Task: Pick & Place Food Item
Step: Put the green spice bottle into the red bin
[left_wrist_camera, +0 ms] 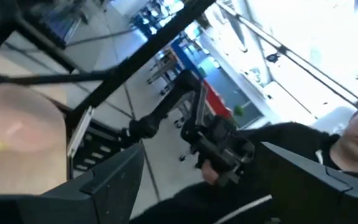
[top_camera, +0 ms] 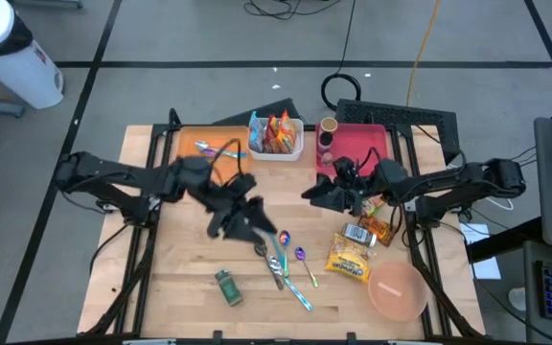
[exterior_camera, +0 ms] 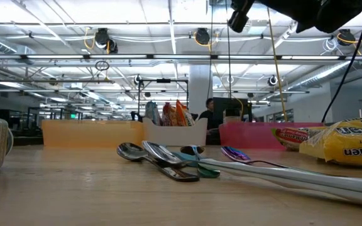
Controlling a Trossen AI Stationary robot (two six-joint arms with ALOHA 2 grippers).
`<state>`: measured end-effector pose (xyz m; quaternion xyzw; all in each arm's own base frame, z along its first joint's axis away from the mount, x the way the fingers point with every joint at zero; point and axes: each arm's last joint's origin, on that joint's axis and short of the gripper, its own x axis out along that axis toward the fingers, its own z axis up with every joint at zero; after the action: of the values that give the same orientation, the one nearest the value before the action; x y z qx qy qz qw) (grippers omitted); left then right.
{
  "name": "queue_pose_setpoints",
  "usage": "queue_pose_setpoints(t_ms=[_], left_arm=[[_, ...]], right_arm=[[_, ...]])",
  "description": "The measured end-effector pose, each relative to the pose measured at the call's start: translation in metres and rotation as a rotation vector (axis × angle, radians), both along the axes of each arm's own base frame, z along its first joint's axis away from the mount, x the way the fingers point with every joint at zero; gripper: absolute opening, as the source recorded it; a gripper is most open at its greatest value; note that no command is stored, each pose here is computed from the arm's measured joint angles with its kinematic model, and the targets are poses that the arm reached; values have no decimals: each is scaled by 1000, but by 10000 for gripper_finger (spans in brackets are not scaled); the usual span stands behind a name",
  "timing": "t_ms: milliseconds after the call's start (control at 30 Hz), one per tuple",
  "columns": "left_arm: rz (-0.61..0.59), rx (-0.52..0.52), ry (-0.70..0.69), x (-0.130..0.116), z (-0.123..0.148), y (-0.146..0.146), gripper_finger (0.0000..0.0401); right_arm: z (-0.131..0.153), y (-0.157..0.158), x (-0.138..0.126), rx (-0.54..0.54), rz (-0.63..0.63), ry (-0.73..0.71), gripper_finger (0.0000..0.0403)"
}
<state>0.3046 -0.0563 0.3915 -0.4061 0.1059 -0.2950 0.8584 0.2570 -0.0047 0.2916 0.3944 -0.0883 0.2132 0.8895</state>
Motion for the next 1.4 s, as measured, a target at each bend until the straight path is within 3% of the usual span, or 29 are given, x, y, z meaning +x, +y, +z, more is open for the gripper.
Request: queue_pose_setpoints(t_ms=[300, 467, 667, 800, 900, 1100, 1233, 1400], left_arm=[[228, -52, 448, -21, -32, -54, 324], [366, -184, 706, -42, -49, -85, 324], [528, -472, 883, -65, -62, -124, 324], [560, -573, 1019, -64, -85, -149, 324], [566, -588, 1155, -59, -108, -163, 324], [676, -666, 1383, -49, -141, -169, 324], [735, -645, 1546, -44, -157, -161, 324], [811, -641, 1600, -34, -167, -146, 324]], right_arm=[[7, 6, -9, -5, 213, -4, 210], [9, 12, -12, -36, 336, -2, 210], [9, 33, -14, -58, 416, -9, 210], [6, 51, -16, -97, 475, -10, 210], [3, 64, -17, -121, 516, 7, 210], [-6, 78, -18, -164, 558, 69, 210], [-8, 80, -18, -172, 514, 82, 210], [-8, 79, -17, -189, 484, 72, 210]])
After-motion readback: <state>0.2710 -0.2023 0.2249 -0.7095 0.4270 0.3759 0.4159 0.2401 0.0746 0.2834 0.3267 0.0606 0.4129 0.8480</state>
